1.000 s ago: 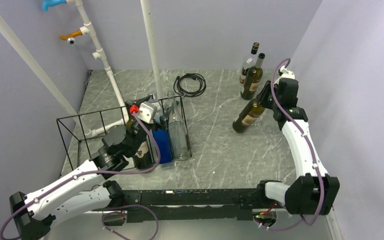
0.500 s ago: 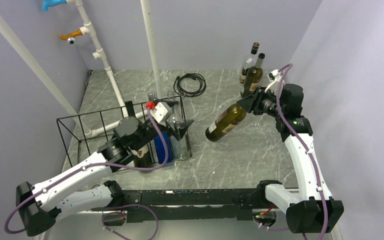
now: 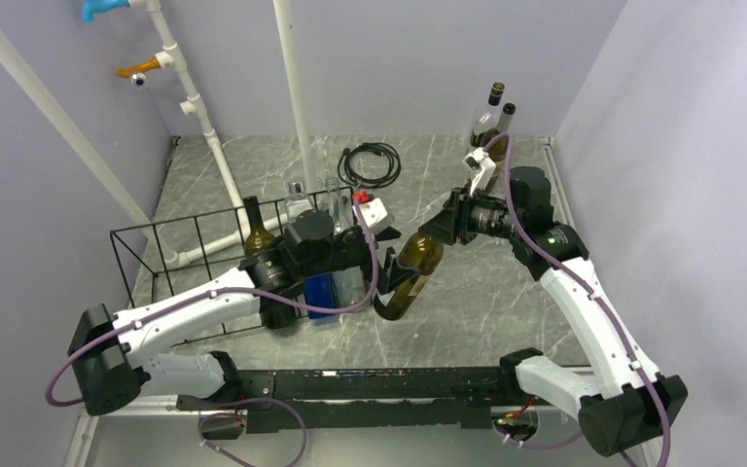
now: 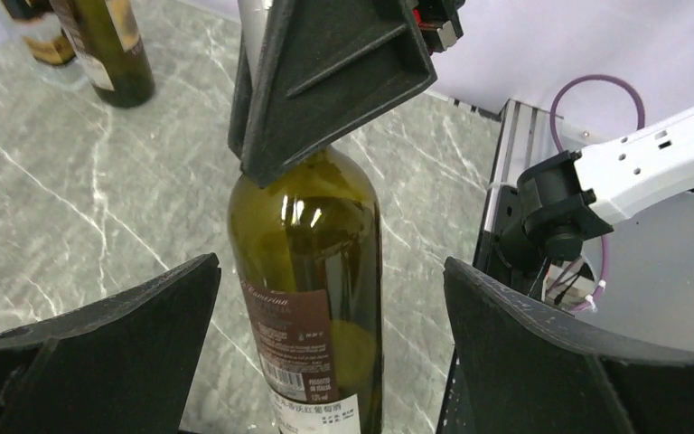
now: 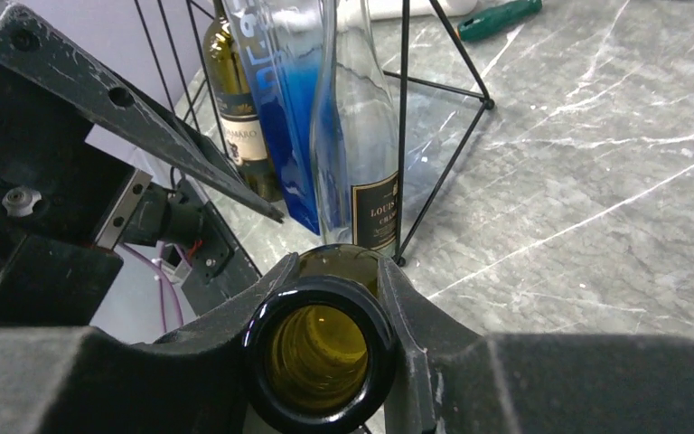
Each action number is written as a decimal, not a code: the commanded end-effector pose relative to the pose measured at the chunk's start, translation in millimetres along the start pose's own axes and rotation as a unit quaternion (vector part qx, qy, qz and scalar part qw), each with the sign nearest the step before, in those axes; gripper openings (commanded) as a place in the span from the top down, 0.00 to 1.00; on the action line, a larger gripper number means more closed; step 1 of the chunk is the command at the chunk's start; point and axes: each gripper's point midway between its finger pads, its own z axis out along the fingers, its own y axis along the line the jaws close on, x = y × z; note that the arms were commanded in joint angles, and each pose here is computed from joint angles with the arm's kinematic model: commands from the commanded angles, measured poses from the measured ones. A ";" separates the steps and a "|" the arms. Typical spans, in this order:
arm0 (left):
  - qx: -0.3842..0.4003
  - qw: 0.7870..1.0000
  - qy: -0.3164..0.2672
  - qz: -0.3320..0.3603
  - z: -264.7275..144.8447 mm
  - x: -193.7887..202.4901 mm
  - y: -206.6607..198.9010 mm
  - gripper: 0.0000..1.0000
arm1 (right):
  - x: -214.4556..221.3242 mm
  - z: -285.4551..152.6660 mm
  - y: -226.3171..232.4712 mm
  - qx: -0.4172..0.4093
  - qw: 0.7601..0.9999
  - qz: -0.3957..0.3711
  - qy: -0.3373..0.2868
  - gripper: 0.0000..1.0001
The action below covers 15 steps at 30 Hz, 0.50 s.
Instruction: Put the wine bottle on the wine rack
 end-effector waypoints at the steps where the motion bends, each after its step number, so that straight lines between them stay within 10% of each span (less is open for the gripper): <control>1: -0.014 0.999 0.026 -0.023 12.9 0.7 2.5 0.00 | -32.8 -1.1 26.6 -0.033 0.998 -0.031 -0.038 1.00; 15: -0.059 0.990 0.103 -0.081 36.1 40.8 18.5 0.04 | -30.4 10.2 43.4 -0.049 0.998 -0.027 -0.036 1.00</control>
